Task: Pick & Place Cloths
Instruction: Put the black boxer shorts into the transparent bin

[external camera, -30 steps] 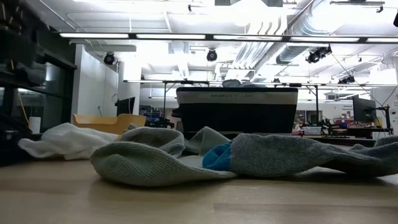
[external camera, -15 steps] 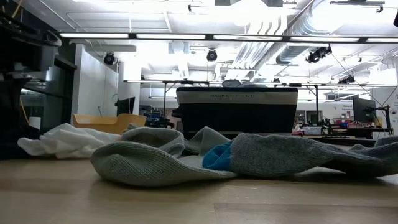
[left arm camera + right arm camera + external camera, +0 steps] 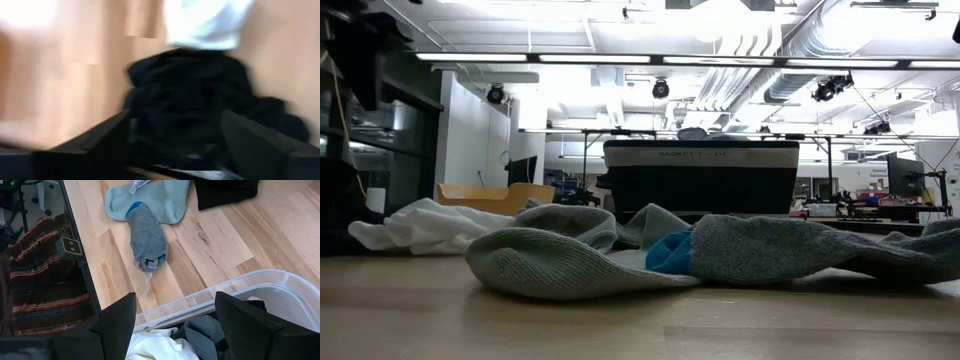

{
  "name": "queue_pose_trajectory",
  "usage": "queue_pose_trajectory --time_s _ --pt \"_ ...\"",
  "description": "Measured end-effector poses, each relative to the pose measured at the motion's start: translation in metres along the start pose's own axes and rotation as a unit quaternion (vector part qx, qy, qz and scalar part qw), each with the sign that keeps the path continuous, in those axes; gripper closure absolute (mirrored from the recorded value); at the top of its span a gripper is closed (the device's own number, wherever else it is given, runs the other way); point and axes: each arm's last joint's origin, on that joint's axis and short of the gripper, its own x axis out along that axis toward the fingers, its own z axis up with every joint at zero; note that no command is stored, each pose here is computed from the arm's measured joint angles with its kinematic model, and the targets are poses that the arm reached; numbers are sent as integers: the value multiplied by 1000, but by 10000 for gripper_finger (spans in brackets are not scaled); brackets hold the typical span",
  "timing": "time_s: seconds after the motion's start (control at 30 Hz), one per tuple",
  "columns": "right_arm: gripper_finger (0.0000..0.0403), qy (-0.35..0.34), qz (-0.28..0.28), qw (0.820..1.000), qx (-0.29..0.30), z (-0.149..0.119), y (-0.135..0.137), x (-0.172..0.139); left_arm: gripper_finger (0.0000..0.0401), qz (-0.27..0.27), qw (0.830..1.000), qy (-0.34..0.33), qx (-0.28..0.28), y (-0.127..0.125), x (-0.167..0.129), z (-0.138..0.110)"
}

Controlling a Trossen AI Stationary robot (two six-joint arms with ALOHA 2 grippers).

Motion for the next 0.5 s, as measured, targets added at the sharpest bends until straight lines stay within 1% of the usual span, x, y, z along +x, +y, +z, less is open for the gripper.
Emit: queue_pose_trajectory --time_s 0.07,0.1,0.17,0.23,0.37,0.5 --pt "141 0 0 1000 -2 0 0 0 56 -40 999 6 -14 -5 0 2" --pt "141 0 0 1000 -2 0 0 0 34 -50 998 10 -21 -7 2 2" --pt "141 0 0 1000 -3 0 0 0 11 -47 998 33 -16 -9 8 0" --pt "141 0 0 1000 -3 0 0 0 15 -39 998 57 -8 -10 15 -2" --pt "141 0 0 1000 -4 0 0 0 36 -24 997 74 -14 -14 26 -3" --pt "141 0 0 1000 -2 0 0 0 37 -27 995 92 -12 -18 35 -5"
